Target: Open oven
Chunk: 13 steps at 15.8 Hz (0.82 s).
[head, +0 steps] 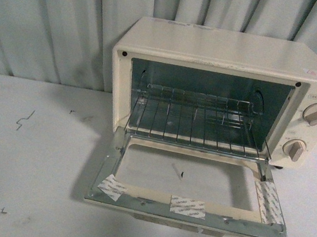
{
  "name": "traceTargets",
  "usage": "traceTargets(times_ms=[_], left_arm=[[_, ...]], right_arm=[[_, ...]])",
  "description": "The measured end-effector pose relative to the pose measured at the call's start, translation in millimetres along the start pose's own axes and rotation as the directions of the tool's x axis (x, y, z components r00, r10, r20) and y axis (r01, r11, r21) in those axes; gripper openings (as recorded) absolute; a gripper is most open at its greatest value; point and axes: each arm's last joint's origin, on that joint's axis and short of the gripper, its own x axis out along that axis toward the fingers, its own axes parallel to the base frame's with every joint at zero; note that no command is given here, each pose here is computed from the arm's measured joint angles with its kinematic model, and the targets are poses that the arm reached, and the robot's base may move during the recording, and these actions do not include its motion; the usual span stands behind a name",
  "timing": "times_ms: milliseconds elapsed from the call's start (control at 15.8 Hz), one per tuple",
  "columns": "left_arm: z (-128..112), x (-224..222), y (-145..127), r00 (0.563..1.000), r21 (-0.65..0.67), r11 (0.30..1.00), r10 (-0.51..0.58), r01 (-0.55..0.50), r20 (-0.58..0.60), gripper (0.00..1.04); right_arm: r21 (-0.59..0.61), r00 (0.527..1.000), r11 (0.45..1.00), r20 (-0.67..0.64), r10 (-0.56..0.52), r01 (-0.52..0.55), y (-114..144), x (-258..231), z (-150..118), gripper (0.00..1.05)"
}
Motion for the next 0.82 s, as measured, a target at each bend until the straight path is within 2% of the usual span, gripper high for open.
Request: traceTargets(times_ms=[443, 570, 633, 823], left_arm=[[-0.6, -4.0, 0.0, 1.0, 0.0, 1.0, 0.0, 0.0, -0.002, 0.02], [-5.3, -13.1, 0.1, 0.999, 0.0, 1.0, 0.0, 0.0, -0.046, 0.02], [0.3, -14.9, -0.1, 1.0, 0.001, 1.0, -0.003, 0.003, 0.01, 0.02], [-1.8, -14.8, -0.1, 1.0, 0.001, 1.0, -0.002, 0.002, -0.006, 0.02]], right_arm=[[0.0, 1.0, 1.0, 0.0, 0.0, 0.0, 0.0, 0.0, 0.0, 0.98], [0.0, 1.0, 1.0, 0.0, 0.0, 0.0, 0.0, 0.0, 0.0, 0.98], [0.0, 1.0, 1.0, -0.001, -0.001, 0.001, 0.0, 0.0, -0.1, 0.98], [0.0, 1.0, 1.0, 0.0, 0.0, 0.0, 0.0, 0.0, 0.0, 0.98]])
